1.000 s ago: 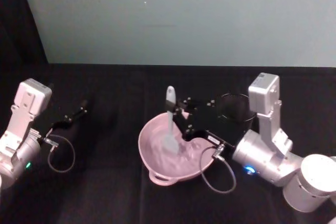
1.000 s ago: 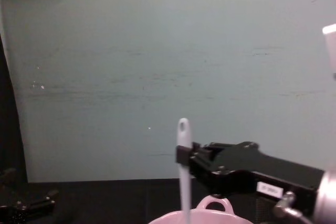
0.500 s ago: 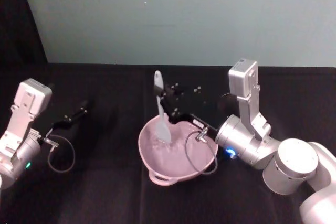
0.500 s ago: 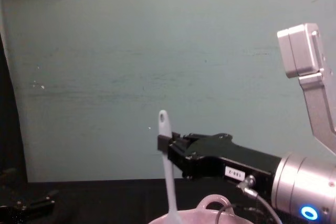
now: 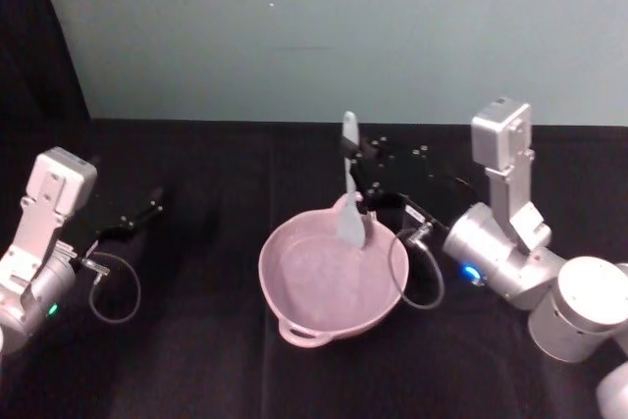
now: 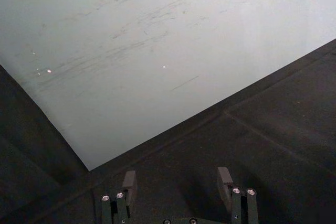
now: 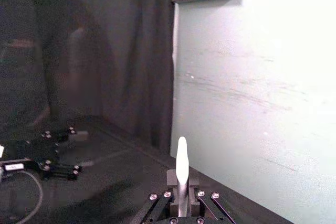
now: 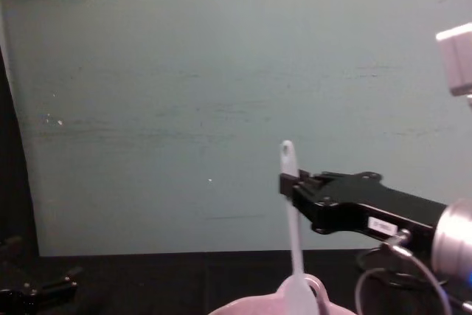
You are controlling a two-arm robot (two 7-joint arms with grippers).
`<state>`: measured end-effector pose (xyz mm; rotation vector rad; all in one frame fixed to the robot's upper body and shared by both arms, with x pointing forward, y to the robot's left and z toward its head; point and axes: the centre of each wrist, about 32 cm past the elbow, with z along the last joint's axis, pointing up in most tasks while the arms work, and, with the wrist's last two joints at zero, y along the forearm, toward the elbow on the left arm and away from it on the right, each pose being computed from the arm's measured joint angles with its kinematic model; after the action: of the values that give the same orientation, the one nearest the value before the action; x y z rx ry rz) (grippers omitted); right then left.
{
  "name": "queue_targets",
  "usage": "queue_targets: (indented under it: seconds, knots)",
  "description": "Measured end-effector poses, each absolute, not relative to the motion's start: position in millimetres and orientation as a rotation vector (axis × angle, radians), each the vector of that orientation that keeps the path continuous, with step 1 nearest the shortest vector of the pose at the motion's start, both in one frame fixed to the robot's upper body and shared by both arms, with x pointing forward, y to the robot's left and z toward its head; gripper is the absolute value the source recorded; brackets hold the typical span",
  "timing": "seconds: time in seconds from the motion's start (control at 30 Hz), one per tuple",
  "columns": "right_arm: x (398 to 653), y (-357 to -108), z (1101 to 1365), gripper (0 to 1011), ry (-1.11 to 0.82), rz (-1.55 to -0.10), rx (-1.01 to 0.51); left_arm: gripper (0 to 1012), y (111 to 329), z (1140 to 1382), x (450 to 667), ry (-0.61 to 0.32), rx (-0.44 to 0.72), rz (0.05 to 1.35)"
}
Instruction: Use the one hand to pick up the spoon and stir the clear water in the bowl.
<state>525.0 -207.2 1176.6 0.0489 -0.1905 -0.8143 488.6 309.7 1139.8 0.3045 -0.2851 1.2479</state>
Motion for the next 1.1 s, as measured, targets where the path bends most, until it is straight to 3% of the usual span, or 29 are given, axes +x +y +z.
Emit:
queue_targets:
  seconds: [0.5, 0.8, 1.1]
  knots:
    - [492.4, -220.6, 1174.0, 110, -0.158, -0.793, 0.047, 1005, 309.7, 1139.8, 488.6, -0.285, 0.305, 1.248]
    - [480.2, -200.0, 1169.9, 110, -0.117, -0.699, 0.088, 1005, 309.7, 1139.8, 488.6, -0.285, 0.305, 1.248]
    - [492.4, -175.0, 1166.1, 110, -0.115, -0.654, 0.107, 1005, 309.7, 1139.8, 488.6, -0.285, 0.305, 1.248]
